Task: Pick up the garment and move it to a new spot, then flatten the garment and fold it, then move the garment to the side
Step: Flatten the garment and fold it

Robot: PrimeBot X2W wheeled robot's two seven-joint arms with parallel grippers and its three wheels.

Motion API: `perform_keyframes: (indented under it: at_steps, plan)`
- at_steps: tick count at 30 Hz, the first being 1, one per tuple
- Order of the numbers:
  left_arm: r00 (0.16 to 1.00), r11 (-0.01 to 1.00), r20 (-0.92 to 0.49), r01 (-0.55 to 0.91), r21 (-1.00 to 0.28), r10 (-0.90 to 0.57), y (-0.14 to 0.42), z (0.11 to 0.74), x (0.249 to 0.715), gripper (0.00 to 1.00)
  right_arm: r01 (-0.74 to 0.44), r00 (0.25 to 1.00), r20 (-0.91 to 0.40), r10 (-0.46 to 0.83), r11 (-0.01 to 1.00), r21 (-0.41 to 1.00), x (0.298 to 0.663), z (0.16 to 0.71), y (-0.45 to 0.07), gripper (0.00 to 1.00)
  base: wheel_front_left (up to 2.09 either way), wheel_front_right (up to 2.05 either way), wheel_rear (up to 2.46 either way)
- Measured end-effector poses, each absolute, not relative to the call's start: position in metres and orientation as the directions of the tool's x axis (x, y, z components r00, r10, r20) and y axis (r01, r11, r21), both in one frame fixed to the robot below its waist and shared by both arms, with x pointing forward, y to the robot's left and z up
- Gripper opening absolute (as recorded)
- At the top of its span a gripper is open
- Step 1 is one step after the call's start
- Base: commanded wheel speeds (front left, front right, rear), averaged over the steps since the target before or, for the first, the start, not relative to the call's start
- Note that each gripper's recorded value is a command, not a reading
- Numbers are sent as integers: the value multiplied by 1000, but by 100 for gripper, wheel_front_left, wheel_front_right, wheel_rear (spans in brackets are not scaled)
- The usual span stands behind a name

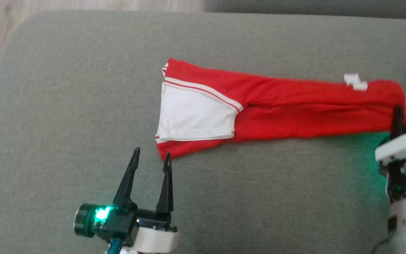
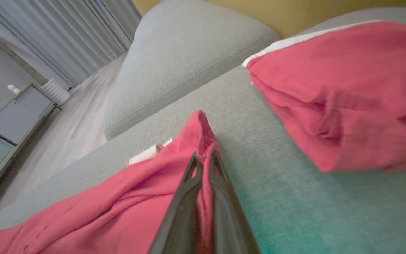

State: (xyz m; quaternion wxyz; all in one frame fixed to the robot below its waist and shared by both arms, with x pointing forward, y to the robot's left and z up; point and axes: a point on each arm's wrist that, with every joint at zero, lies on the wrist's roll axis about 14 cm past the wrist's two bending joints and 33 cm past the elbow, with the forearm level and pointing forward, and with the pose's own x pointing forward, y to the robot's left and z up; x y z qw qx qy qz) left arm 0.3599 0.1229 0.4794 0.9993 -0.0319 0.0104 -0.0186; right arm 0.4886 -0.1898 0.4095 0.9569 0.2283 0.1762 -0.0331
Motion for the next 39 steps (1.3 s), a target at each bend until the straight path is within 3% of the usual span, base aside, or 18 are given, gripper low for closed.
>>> perform_keyframes:
  at_steps: [10,17,23,29,39]
  plan:
    - [993,991,17,114,-65,-113,103,490,351,100,254,925,-363,-111,891,375,411,415,-253,0,0,0,0]
    - [994,992,29,108,-62,-107,107,494,343,100,173,964,-256,-73,904,390,426,451,-237,0,0,0,0]
    - [997,996,35,71,-57,-69,119,496,335,100,-35,989,-119,90,915,401,459,498,-171,0,0,0,0]
    - [999,998,30,35,-54,-33,129,495,326,100,-266,955,-23,296,890,371,484,536,-89,0,0,0,0]
    - [998,997,-2,-57,-60,57,153,488,316,100,-537,788,-147,598,784,312,482,508,37,0,0,0,0]
